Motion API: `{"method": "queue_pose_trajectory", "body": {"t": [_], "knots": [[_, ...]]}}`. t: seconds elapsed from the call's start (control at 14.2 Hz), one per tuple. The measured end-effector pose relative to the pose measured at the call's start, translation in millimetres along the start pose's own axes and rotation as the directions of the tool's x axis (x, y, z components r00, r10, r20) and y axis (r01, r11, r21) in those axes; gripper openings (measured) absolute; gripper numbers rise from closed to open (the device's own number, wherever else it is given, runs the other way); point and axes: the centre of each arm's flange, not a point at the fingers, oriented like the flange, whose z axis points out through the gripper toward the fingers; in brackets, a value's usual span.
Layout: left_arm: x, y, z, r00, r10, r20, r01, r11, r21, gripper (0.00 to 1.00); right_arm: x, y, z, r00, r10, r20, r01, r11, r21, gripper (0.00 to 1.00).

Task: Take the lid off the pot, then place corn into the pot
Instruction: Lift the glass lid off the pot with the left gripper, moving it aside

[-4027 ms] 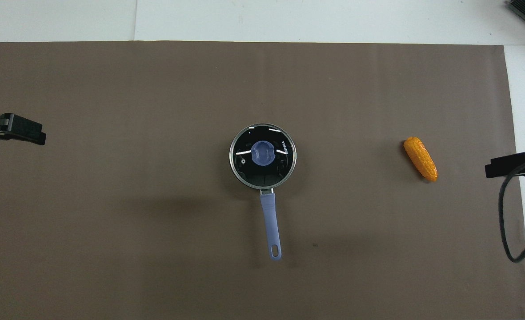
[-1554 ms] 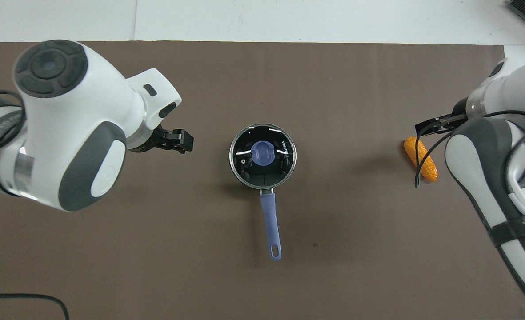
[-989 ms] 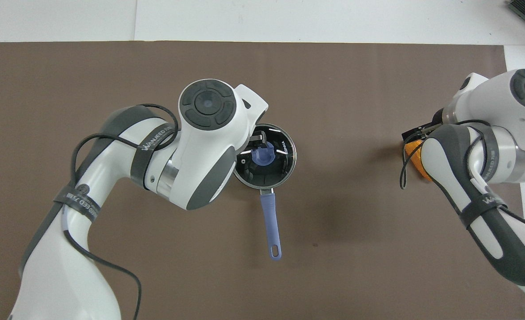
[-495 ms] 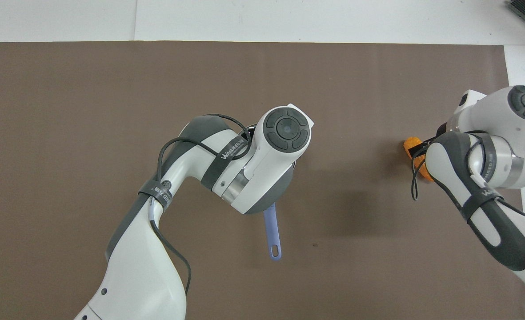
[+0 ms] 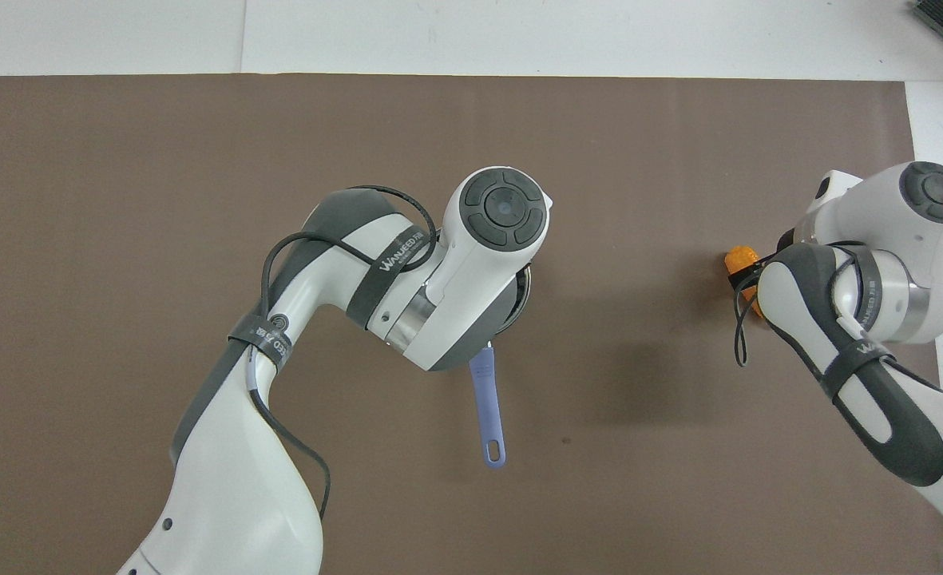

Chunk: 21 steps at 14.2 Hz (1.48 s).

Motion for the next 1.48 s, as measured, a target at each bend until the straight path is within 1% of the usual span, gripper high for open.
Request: {"method": "queue_pose_trajectory", "body": {"t": [0.07, 0.14, 0.35, 0.42, 0.49, 0.57, 0.71, 0.78, 0.85, 1.06, 1.2, 1.34, 1.48], "knots": [[-1, 1, 0, 1.0, 0.002, 0.001, -0.002, 1.0, -0.001, 0.69, -1, 0, 1, 1.0, -0.016, 0.001, 0.016, 1.0, 0.0, 1.0], [-2, 2, -1, 1.0, 0.004, 0.002, -0.004, 1.0, -0.004, 0.6, -1, -1, 3, 1.0, -0.03, 0.001, 0.03, 1.0, 0.001, 1.0], [-3, 3, -1, 1.0, 0.002, 0.006, -0.002, 1.0, -0.008, 0.6, -1, -1, 5, 0.998, -0.063, -0.002, 0.063, 0.998, -0.001, 0.99], [-3, 3, -1, 1.0, 0.001, 0.007, -0.001, 1.0, -0.01, 0.6, -1, -2, 6, 0.997, -0.074, -0.002, 0.074, 0.997, -0.001, 0.96], [-2, 3, -2, 1.0, -0.001, 0.007, 0.001, 1.0, -0.012, 0.6, -2, -2, 7, 0.997, -0.081, -0.001, 0.081, 0.997, 0.0, 0.86], [-1, 2, -6, 1.0, -0.004, 0.003, 0.004, 1.0, -0.016, 0.6, -2, -2, 9, 0.996, -0.086, -0.001, 0.086, 0.996, 0.0, 0.71], [1, -4, -18, 1.0, -0.013, -0.004, 0.013, 1.0, -0.019, 0.6, -1, -3, 11, 0.996, -0.09, -0.001, 0.09, 0.996, 0.0, 0.5], [2, -8, -27, 1.0, -0.018, -0.007, 0.018, 1.0, -0.02, 0.6, -1, -3, 11, 0.996, -0.092, -0.001, 0.092, 0.996, -0.001, 0.41], [4, -13, -36, 1.0, -0.024, -0.012, 0.024, 0.999, -0.023, 0.6, -1, -4, 11, 0.996, -0.092, -0.001, 0.092, 0.996, -0.001, 0.36], [17, -37, -58, 0.998, -0.062, -0.03, 0.061, 0.997, -0.039, 0.6, -1, -4, 11, 0.996, -0.092, -0.001, 0.092, 0.996, -0.001, 0.36], [41, -70, -64, 0.997, -0.071, -0.036, 0.069, 0.997, -0.041, 0.6, -1, -4, 10, 0.996, -0.093, -0.002, 0.093, 0.996, -0.002, 0.35], [63, -110, -62, 0.998, -0.062, -0.028, 0.061, 0.998, -0.031, 0.6, 2, -3, 6, 0.996, -0.093, -0.01, 0.093, 0.996, -0.006, 0.35], [80, -148, -57, 0.998, -0.058, -0.017, 0.058, 0.998, -0.021, 0.6, 6, 0, -9, 0.995, -0.093, -0.029, 0.092, 0.996, -0.016, 0.35]]}}
